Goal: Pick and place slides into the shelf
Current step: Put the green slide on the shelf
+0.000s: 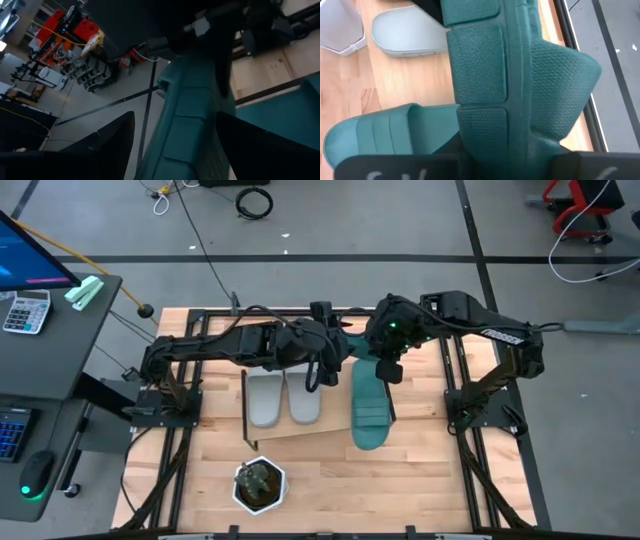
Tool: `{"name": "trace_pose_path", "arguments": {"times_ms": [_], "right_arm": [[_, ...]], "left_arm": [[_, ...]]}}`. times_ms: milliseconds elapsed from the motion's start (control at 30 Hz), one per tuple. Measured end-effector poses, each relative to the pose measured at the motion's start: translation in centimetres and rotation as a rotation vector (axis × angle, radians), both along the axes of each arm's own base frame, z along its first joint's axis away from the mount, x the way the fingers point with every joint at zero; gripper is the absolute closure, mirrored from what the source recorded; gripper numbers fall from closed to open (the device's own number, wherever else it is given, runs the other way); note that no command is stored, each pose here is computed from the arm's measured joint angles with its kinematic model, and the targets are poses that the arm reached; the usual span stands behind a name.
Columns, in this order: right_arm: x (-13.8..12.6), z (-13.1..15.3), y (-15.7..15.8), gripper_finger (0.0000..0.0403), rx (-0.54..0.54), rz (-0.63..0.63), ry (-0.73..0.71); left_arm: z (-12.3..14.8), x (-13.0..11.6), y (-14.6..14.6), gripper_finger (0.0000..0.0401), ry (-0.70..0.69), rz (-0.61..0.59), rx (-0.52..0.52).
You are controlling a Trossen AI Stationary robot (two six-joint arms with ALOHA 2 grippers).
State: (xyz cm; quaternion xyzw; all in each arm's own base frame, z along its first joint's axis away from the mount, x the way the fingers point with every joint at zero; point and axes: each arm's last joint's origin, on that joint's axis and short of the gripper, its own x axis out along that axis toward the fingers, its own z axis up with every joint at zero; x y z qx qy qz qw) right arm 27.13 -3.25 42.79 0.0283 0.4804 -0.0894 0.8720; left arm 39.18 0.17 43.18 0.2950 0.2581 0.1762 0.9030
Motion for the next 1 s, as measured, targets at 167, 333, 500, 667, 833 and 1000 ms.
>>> {"name": "trace_pose_path", "arguments": {"times_ms": [167, 333, 500, 667, 833, 1000], "right_arm": [[0.1, 0.0, 0.4, 0.0327, -0.002, 0.014, -0.007], [0.3, 0.1, 0.9, 0.0327, -0.012, 0.034, -0.027], [0.4, 0.2, 1.1, 0.0327, -0.016, 0.049, -0.033], [0.5, 0.2, 1.1, 0.0327, -0.014, 0.055, -0.038], [0.5, 0.1, 1.1, 0.0327, -0.014, 0.06, -0.039], [0.7, 0.1, 1.1, 0.0327, -0.017, 0.07, -0.039]], "left_arm": [[-0.4, 0.5, 0.0, 0.0117, 0.007, -0.016, -0.008], [-0.6, 0.5, 0.0, 0.0117, 0.016, -0.016, -0.009], [-0.6, 0.5, 0.0, 0.0125, 0.015, -0.019, -0.014], [-0.7, 0.5, -0.1, 0.0149, 0.028, -0.046, -0.033], [-1.0, 0.4, 0.0, 0.0188, 0.033, -0.042, -0.089], [-1.4, 0.3, 0.2, 0.0219, 0.054, -0.048, -0.153]]}}
